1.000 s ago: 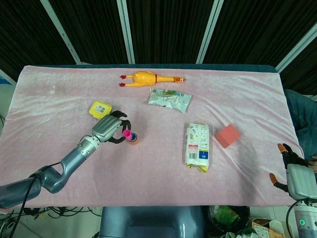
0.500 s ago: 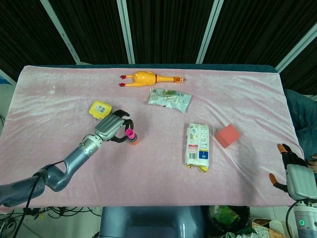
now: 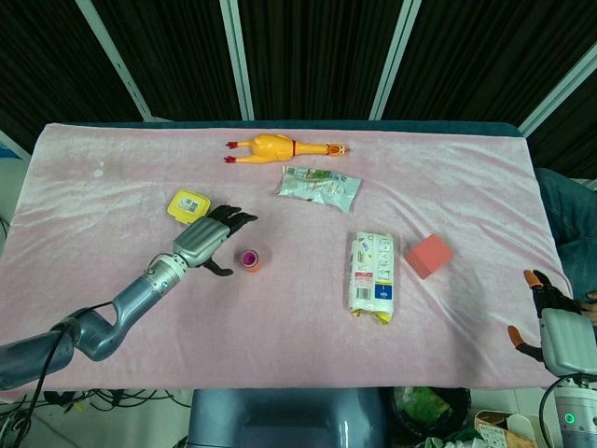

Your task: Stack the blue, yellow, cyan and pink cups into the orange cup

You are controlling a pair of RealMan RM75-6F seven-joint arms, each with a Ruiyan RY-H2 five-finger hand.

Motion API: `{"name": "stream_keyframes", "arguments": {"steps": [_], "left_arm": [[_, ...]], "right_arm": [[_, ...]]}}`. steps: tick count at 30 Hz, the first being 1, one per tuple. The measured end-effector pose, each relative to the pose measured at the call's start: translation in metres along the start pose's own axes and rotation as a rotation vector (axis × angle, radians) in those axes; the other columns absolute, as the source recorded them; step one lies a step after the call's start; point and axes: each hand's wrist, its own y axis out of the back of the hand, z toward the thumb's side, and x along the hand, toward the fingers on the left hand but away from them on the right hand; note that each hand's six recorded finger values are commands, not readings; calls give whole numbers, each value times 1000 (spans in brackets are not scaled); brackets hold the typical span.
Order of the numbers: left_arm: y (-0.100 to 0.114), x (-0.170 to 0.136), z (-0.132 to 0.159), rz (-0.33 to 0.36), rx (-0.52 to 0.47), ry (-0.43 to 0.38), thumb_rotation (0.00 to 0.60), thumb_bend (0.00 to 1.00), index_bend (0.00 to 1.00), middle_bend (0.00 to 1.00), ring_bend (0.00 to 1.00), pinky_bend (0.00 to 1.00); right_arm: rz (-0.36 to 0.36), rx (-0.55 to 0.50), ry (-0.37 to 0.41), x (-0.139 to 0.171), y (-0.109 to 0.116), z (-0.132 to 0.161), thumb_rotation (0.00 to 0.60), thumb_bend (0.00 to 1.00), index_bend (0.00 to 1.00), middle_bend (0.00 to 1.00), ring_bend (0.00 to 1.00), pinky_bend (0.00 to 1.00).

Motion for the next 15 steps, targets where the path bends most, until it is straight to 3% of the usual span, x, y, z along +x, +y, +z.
{"name": "stream_keyframes", "arguments": {"steps": [6, 10, 15], "left_arm": [[23, -26, -4, 95, 92, 13, 600, 37, 83, 113, 0, 25], [32, -66, -9, 126, 177, 47, 600, 37, 87, 113, 0, 24], [42, -125, -19, 160, 211, 133, 600, 37, 86, 113, 0, 23]], "right_arm": [[-5, 1, 6, 0, 1, 1, 600, 236, 57, 63, 168, 228], [-17, 12, 22, 0, 3, 2, 600, 236, 57, 62, 168, 228], [-37, 39, 50, 3, 4, 6, 600, 235, 57, 62, 167, 228]]}}
